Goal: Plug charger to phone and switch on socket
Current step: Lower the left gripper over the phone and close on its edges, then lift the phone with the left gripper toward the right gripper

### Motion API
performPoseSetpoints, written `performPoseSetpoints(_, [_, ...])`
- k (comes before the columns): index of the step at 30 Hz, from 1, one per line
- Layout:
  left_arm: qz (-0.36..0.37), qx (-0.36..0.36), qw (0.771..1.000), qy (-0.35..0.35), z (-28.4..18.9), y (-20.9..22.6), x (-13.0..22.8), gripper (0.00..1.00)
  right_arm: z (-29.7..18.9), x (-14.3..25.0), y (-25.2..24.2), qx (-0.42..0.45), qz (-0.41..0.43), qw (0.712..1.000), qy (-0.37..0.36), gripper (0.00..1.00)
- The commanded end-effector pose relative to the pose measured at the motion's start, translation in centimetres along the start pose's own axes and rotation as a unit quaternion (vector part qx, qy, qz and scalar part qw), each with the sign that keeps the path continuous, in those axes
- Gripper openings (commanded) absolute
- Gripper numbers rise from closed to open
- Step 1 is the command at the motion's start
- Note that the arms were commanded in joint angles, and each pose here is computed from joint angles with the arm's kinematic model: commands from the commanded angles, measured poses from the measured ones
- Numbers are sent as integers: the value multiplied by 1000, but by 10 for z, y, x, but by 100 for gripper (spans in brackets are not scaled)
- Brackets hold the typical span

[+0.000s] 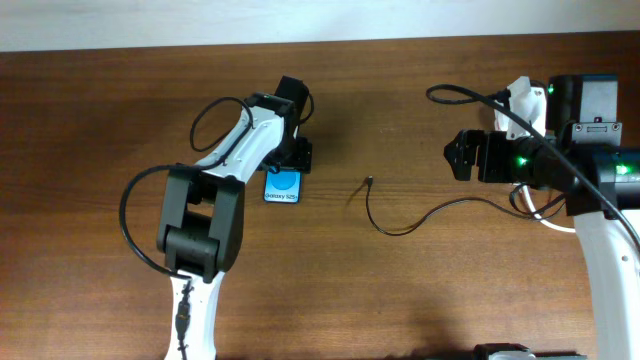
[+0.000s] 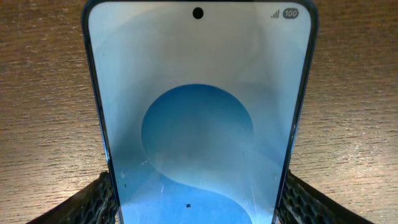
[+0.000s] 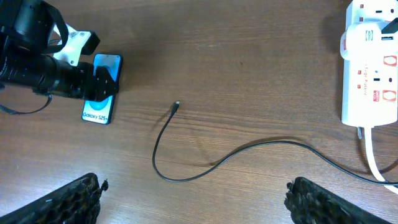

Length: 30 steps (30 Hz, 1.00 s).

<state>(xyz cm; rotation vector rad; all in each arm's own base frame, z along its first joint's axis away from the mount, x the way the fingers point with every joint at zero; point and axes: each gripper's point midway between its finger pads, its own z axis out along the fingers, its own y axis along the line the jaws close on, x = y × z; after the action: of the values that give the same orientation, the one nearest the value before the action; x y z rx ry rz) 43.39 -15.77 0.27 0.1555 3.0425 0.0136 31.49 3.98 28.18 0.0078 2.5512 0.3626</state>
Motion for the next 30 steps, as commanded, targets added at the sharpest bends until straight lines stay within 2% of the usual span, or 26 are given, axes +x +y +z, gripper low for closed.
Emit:
performPoseSetpoints(1, [5, -10, 1000, 15, 6, 1, 0, 68, -3, -3, 5, -9, -8, 1000, -6, 98])
performPoseSetpoints(7, [0, -5, 1000, -2, -28, 1, -18, 64, -3, -3, 5, -9, -8, 1000, -5, 98])
performPoseSetpoints(12, [-3, -7, 1000, 1, -30, 4, -18, 58, -3, -3, 5, -9, -8, 1000, -6, 98])
performPoseSetpoints(19, [-6, -6, 1000, 3, -30, 7, -18, 27, -3, -3, 5, -9, -8, 1000, -5, 98])
performPoseSetpoints(23, [-7, -3, 1000, -9, -39, 6, -25, 1, -3, -3, 5, -9, -8, 1000, -5, 98])
performPoseSetpoints(27, [-17, -1, 1000, -17, -53, 5, -31, 0, -3, -3, 7, -13, -8, 1000, -5, 98])
performPoseSetpoints(30, [-74, 2, 997, -24, -81, 11, -37, 0, -2, -3, 9, -21, 4, 1000, -4, 98])
